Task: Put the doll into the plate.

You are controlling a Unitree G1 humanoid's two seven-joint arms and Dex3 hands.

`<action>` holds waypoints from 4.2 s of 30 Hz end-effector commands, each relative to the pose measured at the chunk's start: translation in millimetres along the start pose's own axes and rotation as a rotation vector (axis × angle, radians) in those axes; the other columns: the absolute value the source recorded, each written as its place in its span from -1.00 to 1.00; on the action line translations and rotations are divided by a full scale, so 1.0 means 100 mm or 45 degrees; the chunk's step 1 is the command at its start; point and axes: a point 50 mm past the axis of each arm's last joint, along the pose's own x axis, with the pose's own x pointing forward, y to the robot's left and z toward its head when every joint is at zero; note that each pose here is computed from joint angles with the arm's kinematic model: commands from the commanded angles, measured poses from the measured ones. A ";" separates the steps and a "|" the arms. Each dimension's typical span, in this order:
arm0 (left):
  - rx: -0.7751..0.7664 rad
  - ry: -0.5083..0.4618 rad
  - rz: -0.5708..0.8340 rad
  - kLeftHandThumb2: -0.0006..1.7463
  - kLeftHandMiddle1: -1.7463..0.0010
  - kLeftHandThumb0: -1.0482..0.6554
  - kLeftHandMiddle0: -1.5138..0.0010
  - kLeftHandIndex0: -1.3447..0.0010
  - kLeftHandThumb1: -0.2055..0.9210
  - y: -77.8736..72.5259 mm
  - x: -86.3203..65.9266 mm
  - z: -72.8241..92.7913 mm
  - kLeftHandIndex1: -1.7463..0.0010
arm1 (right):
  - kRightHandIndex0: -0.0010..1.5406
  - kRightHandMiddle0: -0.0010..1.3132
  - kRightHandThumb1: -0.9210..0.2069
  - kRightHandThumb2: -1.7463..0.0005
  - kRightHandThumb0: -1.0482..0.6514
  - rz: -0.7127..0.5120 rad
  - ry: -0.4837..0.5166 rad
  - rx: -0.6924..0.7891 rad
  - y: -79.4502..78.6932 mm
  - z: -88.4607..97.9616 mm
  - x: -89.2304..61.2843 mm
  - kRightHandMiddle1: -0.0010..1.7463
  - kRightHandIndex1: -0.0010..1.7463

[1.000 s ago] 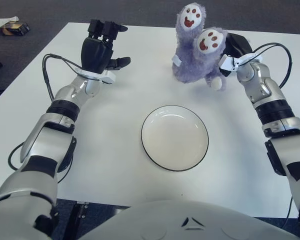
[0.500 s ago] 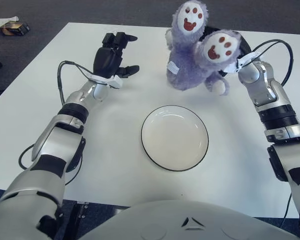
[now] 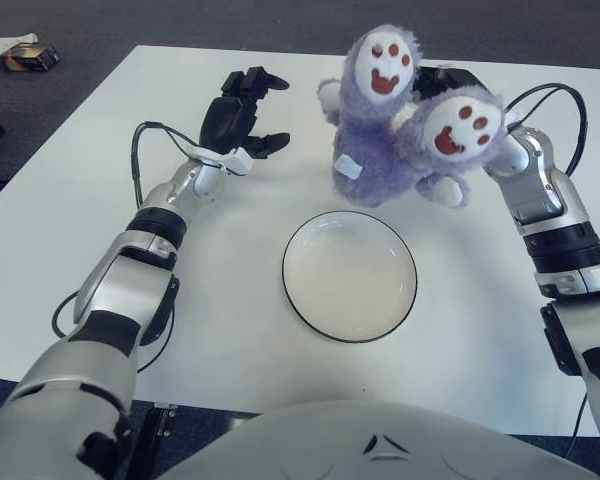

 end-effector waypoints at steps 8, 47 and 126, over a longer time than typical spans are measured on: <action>-0.050 0.066 -0.061 -0.26 -0.43 -0.51 0.82 1.00 1.00 -0.05 0.01 -0.02 -0.53 | 0.11 -0.08 0.60 -0.89 0.23 0.000 -0.054 0.184 -0.05 0.19 -0.09 1.00 0.94; -0.065 0.048 -0.109 -0.17 -0.44 -0.35 0.85 1.00 0.80 -0.21 0.05 0.14 -0.43 | 0.08 -0.09 0.57 -0.86 0.23 0.245 -0.276 0.385 0.10 0.45 -0.36 1.00 0.93; 0.022 0.008 -0.107 0.05 -0.50 -0.28 0.84 1.00 0.52 -0.32 0.01 0.20 -0.63 | -0.97 -0.95 -0.05 -0.05 -0.37 0.501 -0.363 -0.046 0.18 0.32 -0.50 0.33 0.05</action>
